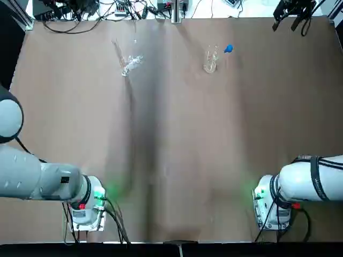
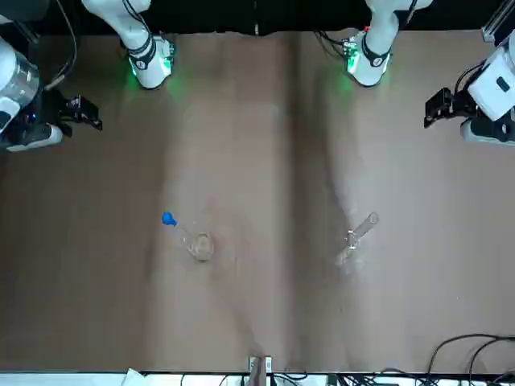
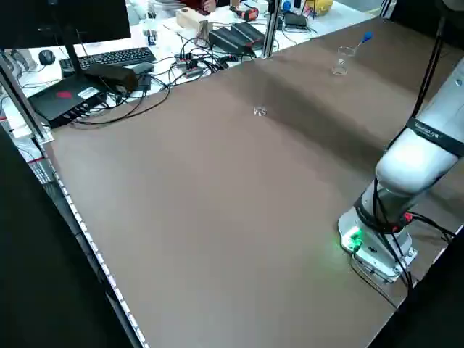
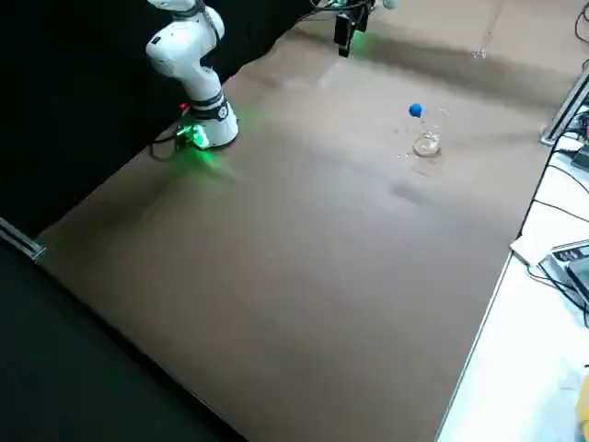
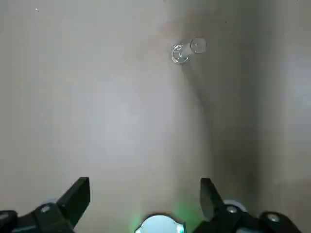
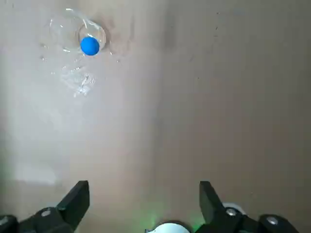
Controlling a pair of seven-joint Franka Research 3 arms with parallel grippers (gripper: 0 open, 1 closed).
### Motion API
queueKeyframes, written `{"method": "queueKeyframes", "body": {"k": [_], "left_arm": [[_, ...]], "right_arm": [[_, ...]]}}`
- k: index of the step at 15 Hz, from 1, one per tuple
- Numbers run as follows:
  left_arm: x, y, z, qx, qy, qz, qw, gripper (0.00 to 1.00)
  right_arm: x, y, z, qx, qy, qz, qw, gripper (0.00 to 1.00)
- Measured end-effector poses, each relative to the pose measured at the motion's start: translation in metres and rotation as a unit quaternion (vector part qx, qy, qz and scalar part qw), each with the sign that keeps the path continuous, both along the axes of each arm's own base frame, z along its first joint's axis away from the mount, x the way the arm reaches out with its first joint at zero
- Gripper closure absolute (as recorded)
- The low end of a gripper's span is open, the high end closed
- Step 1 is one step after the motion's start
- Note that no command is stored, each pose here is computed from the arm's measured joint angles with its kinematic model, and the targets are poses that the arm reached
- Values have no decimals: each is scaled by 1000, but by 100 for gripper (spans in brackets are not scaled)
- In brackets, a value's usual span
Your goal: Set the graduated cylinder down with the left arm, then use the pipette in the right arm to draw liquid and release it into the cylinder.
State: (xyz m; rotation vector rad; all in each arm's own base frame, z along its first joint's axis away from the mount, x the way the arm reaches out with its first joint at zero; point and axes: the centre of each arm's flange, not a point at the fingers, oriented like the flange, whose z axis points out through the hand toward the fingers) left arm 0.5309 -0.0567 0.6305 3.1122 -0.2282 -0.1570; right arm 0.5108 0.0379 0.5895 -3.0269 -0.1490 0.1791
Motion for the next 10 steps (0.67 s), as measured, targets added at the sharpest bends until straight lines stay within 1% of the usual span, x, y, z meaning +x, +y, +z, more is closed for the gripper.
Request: {"method": "queueKeyframes", "body": {"k": [1, 4, 5, 7, 9, 10], "left_arm": [[1, 0, -2, 0, 2, 2, 1000, 0], [5, 0, -8, 12, 5, 3, 1000, 0], [6, -1, -7, 12, -1, 3, 1000, 0], [13, -1, -4, 10, -22, 12, 1000, 0], [19, 6, -7, 9, -32, 15, 999, 0], [22, 13, -9, 8, -32, 4, 999, 0]], "right_arm": [[-2, -2, 4, 0, -7, -3, 1000, 0], [4, -24, 15, 2, -52, -28, 998, 0], [5, -24, 14, 6, -53, -30, 998, 0], [8, -14, 2, 45, -44, -34, 997, 0], [19, 1, -23, 84, -35, -40, 995, 1], [25, 8, -39, 98, -31, -44, 994, 1]]}}
